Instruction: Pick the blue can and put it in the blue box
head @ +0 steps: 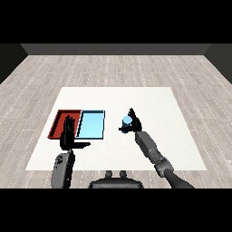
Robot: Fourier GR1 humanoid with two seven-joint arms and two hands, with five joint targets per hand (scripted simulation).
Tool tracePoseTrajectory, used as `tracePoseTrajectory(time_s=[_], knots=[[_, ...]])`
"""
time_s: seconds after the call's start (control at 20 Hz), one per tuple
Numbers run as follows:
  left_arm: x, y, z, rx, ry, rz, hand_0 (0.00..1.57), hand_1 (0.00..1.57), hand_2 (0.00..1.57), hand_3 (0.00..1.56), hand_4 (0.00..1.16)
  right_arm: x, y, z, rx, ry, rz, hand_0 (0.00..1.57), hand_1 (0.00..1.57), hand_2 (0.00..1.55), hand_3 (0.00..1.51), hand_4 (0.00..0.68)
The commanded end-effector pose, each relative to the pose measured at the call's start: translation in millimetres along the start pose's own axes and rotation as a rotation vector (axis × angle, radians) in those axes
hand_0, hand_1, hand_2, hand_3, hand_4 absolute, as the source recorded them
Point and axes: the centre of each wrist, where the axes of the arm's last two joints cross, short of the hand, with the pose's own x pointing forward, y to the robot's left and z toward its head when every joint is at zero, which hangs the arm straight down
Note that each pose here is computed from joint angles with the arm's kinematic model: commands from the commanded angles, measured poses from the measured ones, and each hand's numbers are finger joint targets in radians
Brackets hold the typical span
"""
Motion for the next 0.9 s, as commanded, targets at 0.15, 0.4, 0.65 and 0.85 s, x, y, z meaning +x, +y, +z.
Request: tracePoseTrajectory(time_s=[0.15,0.4,0.65,0.85], knots=[[-2.7,5,13.1,0.003,-0.001,0.014,0.00,0.00,0.00,0.00,0.00,5.8,-18,-4.6,0.021,0.036,-0.013,0.00,0.00,0.00,0.00,0.000],[0.4,6,7.9,-0.003,0.008,0.006,0.00,0.00,0.00,0.00,0.00,0.3,1,-9.4,-0.047,0.008,0.009,0.00,0.00,0.38,0.00,0.000],[16.6,-1,4.7,-0.001,-0.015,-0.007,0.00,0.00,0.00,0.00,0.00,-5.0,5,-5.8,-0.086,0.076,0.145,1.56,1.56,1.48,1.44,0.659],[4.3,6,19.0,-0.008,-0.009,-0.001,0.00,0.00,0.00,0.00,0.00,-3.8,-2,-4.9,-0.096,0.095,0.163,1.56,1.56,1.49,1.44,0.678]])
